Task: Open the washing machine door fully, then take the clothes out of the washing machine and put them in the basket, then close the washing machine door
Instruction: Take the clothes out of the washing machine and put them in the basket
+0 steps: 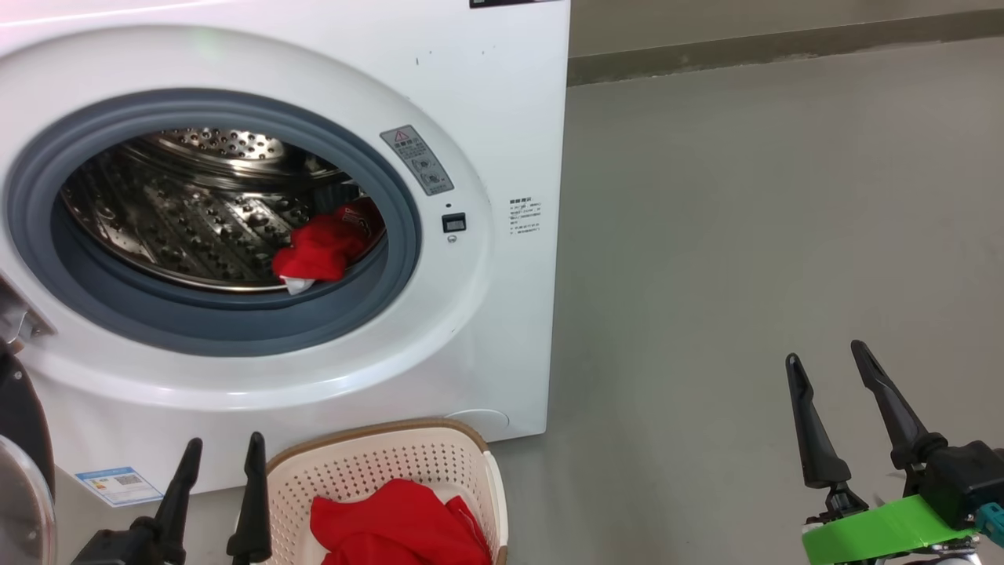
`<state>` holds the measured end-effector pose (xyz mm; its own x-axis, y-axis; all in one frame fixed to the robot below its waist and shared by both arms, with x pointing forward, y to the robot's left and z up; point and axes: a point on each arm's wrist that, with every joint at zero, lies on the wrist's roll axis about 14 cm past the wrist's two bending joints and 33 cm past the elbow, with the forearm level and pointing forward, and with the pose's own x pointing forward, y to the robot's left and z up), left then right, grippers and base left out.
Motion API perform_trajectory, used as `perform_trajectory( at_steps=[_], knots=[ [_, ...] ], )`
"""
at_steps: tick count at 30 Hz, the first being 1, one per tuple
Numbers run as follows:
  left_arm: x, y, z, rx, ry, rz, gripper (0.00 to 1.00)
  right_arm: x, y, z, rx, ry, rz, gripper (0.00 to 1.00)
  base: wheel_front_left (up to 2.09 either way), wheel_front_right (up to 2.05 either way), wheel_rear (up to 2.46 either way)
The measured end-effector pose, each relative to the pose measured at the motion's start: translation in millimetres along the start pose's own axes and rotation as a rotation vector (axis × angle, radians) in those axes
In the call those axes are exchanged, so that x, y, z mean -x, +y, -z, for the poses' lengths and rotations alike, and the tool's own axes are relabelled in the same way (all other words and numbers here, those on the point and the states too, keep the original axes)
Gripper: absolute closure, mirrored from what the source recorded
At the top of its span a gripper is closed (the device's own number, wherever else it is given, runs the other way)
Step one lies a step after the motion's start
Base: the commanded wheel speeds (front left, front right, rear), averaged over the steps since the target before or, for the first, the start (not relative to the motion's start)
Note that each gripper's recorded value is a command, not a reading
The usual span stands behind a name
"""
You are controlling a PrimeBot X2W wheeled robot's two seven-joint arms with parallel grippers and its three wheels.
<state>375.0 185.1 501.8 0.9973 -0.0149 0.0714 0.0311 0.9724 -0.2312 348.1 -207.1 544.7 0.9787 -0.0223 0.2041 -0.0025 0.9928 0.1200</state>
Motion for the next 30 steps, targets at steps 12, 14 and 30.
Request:
perform_trajectory(
  at_steps=[12,14,30],
  knots=[
    [3.0,-3.2,2.8,0.0,0.008,0.01,0.0,1.9,-3.6,-1.7,0.003,-0.004,0.011,0.0,0.0,0.0,0.0],
    [2.6,-3.6,2.2,0.0,0.006,0.011,0.0,2.1,-4.1,-1.4,0.004,-0.003,0.012,0.0,0.0,0.0,0.0],
    [0.8,-1.2,4.8,-0.005,0.013,0.003,0.0,0.8,-6.1,5.8,0.004,0.019,0.018,0.0,0.0,0.0,0.0]
  ],
)
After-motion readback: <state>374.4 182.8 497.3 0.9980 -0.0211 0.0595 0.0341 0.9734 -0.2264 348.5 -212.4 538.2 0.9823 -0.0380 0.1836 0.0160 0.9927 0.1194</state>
